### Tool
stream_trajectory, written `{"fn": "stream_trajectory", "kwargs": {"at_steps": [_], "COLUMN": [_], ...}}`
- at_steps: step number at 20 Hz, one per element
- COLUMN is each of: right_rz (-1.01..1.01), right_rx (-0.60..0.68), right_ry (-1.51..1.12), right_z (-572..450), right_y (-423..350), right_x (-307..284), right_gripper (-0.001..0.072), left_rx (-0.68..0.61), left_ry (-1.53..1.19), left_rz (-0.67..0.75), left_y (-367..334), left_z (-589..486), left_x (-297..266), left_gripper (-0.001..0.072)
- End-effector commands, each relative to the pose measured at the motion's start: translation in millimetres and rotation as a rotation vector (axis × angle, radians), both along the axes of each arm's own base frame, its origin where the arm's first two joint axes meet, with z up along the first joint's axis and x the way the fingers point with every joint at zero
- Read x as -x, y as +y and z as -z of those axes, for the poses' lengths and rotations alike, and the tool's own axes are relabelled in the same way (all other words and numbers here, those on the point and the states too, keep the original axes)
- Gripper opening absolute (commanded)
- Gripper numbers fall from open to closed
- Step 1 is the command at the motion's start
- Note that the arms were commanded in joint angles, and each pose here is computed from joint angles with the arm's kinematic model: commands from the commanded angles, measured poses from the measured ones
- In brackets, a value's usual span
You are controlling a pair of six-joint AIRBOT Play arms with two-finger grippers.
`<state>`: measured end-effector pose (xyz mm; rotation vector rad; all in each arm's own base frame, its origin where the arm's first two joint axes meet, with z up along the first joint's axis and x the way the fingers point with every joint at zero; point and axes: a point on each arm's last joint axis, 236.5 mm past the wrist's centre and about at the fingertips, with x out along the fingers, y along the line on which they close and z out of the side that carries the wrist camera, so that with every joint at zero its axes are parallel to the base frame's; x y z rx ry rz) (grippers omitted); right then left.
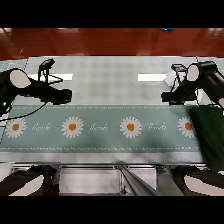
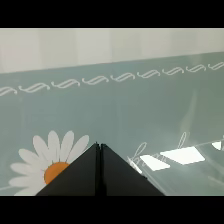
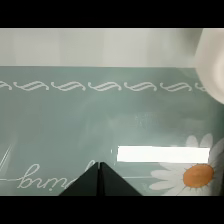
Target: Fold the shirts.
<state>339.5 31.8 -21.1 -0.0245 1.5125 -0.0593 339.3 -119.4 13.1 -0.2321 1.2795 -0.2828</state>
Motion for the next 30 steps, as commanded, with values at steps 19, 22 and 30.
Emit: {"fn": "stream_trajectory", "kwargs": {"at_steps": [19, 22, 30], "right_rz": [0.295, 0.317, 0.155], "right_rx": [0.042, -0.004, -0.128], "right_ry": [-0.341, -0.249, -0.602], "right_z": [42.2, 71.5, -123.8], "right_y": [-150.6, -139.2, -101.2], "right_x": [-137.8, -126.2, -153.2], "right_gripper": [0.0416, 0.0251, 0.003], "left_rx": [-0.038, -0.036, -0.139], "left_ry": [-0.269, -0.26, -0.376], "left_rz": [-0.093, -0.107, -0.384], "left_y": [55.5, 56.5, 156.2], "left_z": [-78.2, -72.8, -123.3], "left_x": [36.3, 30.6, 35.1], "left_gripper": [0.051, 0.051, 0.051]}}
